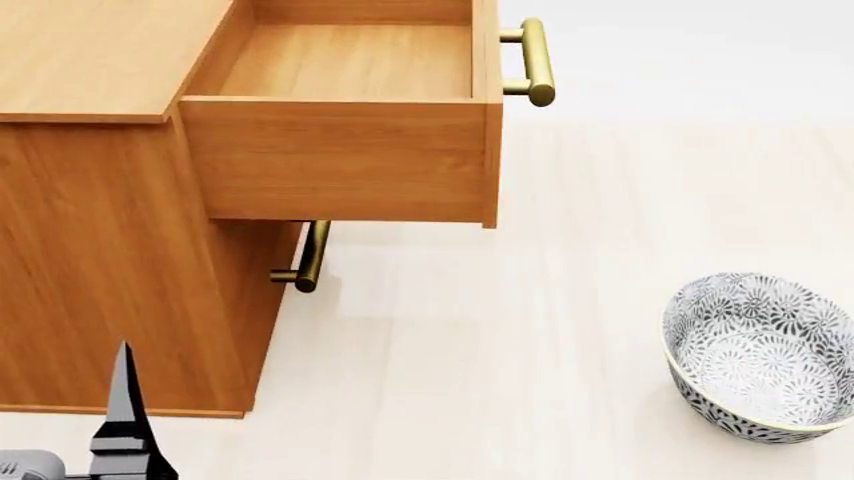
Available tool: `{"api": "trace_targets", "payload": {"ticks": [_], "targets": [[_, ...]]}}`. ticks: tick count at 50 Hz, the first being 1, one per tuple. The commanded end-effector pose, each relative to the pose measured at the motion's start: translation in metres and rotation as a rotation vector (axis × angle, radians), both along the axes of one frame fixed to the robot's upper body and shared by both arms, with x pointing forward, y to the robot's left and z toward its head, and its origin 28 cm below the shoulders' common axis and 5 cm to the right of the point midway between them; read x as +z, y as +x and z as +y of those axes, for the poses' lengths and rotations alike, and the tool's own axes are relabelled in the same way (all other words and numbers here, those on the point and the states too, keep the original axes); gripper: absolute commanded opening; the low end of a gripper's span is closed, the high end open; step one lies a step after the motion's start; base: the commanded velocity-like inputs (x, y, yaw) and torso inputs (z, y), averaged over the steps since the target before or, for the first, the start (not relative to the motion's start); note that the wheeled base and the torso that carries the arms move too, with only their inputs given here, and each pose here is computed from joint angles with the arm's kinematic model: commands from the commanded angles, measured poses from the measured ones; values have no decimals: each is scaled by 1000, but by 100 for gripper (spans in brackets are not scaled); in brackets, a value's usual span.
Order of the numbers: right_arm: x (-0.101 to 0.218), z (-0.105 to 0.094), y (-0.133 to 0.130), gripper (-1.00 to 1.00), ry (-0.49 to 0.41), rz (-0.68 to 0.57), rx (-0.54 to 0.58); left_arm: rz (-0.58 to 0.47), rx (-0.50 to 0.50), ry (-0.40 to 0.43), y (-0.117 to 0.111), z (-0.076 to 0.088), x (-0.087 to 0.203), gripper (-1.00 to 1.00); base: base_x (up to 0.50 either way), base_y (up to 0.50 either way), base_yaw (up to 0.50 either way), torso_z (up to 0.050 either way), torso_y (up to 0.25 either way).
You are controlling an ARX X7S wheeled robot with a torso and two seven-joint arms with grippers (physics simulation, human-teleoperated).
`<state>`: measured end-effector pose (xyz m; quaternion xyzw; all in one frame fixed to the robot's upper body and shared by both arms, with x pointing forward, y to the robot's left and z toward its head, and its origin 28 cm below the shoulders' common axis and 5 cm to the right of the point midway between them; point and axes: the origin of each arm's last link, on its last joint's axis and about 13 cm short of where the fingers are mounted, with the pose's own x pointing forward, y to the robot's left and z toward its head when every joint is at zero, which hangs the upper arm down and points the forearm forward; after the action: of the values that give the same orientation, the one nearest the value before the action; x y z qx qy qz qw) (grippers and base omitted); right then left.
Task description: Put the ketchup in the top drawer of the cabinet.
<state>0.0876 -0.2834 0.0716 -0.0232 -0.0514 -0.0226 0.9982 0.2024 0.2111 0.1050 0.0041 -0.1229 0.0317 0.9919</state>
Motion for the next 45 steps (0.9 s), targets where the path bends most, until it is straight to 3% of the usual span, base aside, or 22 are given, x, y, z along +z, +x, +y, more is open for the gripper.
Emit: {"api": "trace_targets", "payload": {"ticks": [1, 14, 45], "targets": [[-7, 0, -6, 100, 6, 10, -36, 4, 5, 0, 1, 1, -1, 100, 0, 0, 0, 0, 0], [-20, -2, -8, 100, 33, 39, -108, 7, 6, 0, 1, 1, -1, 100, 0, 0, 0, 0, 0], [-37, 6, 16, 100, 39, 62, -62, 15, 8, -5, 3, 1, -5, 100, 0, 0, 0, 0, 0]]}}
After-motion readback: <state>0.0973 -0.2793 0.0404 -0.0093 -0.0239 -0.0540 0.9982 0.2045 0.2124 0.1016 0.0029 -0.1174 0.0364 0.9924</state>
